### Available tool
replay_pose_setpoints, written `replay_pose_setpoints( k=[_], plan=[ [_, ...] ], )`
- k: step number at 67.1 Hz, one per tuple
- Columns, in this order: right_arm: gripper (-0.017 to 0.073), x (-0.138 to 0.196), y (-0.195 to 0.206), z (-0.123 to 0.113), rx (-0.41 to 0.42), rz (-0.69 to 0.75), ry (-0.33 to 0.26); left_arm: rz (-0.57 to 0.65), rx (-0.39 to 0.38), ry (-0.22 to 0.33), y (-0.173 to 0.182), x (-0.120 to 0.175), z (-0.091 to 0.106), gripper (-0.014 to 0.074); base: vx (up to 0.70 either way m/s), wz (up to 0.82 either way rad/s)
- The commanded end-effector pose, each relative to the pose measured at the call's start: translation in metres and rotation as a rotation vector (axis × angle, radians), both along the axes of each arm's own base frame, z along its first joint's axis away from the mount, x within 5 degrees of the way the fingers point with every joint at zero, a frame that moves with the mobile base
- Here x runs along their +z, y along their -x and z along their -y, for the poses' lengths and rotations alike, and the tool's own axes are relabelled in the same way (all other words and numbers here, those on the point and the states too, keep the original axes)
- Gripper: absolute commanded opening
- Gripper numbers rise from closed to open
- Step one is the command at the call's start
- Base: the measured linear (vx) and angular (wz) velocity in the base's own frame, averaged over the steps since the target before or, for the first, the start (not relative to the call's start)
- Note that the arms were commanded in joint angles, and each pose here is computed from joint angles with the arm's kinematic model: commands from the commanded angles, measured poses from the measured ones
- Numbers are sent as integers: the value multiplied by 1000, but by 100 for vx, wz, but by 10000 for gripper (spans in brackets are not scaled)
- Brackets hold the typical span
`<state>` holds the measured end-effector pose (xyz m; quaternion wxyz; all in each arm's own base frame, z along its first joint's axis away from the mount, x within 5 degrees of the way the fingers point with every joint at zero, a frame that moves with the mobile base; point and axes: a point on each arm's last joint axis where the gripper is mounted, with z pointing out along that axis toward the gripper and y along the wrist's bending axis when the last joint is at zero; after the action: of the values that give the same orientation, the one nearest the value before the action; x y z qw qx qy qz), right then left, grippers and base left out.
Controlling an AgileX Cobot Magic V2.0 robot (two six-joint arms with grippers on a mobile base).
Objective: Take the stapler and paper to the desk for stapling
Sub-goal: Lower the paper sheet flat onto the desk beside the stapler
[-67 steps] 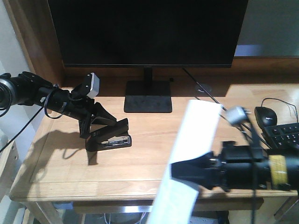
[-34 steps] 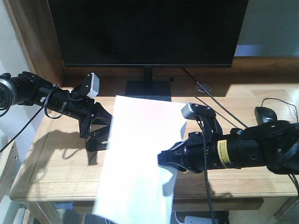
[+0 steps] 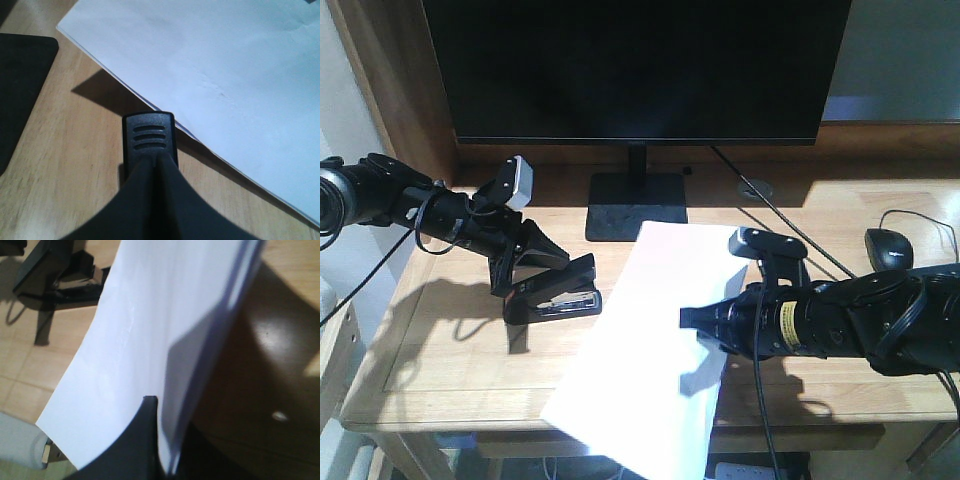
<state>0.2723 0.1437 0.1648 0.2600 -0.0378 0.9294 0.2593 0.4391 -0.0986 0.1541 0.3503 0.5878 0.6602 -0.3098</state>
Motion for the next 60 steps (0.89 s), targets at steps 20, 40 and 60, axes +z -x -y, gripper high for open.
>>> replay_pose_setpoints(
  k=[20, 40, 60],
  plan=[
    [-5, 8, -25, -13, 1, 32, -45, 54, 6, 79, 1, 37, 5, -6, 0, 0],
    [-5, 8, -30, -21, 60, 17, -84, 54, 6, 79, 1, 37, 5, -6, 0, 0],
    [-5, 18, -22, -26, 175, 35, -117, 54, 6, 79, 1, 37, 5, -6, 0, 0]
  ],
)
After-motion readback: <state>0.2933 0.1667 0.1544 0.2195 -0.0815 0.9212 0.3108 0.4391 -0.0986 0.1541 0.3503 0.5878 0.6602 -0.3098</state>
